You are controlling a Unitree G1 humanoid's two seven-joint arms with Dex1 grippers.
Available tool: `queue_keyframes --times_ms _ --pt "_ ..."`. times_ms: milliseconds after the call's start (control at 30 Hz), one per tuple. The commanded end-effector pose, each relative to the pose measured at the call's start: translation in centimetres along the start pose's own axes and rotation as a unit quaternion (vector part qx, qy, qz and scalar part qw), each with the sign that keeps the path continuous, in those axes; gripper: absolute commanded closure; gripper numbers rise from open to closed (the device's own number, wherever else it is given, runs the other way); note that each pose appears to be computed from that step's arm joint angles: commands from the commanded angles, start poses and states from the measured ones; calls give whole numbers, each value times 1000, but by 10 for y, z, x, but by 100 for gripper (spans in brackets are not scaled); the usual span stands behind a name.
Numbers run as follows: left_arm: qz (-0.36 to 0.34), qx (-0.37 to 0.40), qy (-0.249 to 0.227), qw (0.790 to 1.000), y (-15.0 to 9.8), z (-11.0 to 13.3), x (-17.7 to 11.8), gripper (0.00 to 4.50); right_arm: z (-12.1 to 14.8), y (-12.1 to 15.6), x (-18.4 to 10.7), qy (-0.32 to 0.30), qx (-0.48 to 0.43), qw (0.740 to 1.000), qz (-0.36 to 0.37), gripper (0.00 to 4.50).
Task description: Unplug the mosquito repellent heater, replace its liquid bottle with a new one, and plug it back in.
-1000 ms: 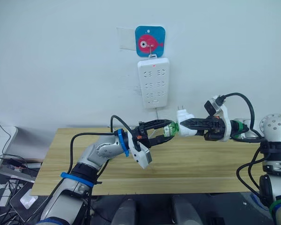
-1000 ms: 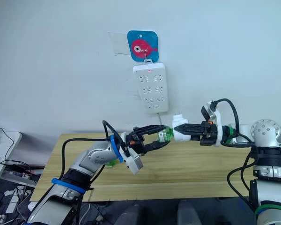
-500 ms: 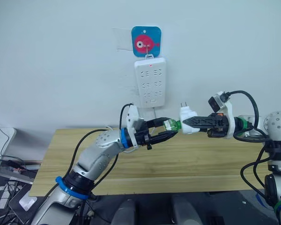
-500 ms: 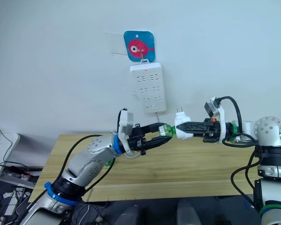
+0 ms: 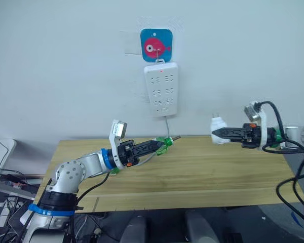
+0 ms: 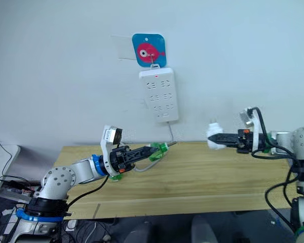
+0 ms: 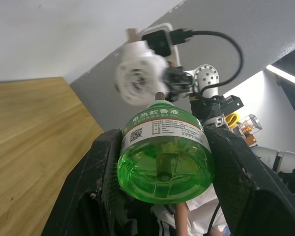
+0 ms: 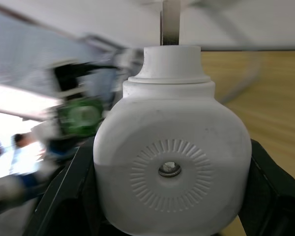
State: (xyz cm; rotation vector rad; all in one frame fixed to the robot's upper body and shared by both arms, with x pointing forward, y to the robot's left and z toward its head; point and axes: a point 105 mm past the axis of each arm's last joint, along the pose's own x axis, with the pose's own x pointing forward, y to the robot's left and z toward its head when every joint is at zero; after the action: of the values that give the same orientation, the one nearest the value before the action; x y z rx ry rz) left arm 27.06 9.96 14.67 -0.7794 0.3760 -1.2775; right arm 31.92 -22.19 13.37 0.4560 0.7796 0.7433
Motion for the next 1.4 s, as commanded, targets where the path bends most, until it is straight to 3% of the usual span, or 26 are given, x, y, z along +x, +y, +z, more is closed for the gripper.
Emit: queue_keyframes --times_ms 33,200,400,733,933,1067,1267,1400 --pt "-6 38 22 999 -8 -7 2 226 -12 -68 -15 16 -46 982 -180 152" --pt "-7 49 16 999 -10 -14 6 226 -40 -135 -49 80 -94 933 -337 152" --pt "-1 58 20 998 -10 -19 7 226 -61 -159 -58 127 -97 913 -375 152" --pt "11 66 27 997 -10 -25 3 226 -69 -164 -57 160 -93 912 -366 152" --pt "9 73 35 997 -10 -26 5 226 -67 -164 -56 146 -78 916 -366 152" --pt "11 79 40 996 -7 -25 6 226 -65 -163 -56 143 -75 919 -359 9" --pt "2 78 43 996 -7 -24 9 226 -58 -159 -67 143 -88 920 -353 4" --pt "-3 79 45 996 -7 -24 9 226 -33 -146 -78 111 -94 930 -337 4"
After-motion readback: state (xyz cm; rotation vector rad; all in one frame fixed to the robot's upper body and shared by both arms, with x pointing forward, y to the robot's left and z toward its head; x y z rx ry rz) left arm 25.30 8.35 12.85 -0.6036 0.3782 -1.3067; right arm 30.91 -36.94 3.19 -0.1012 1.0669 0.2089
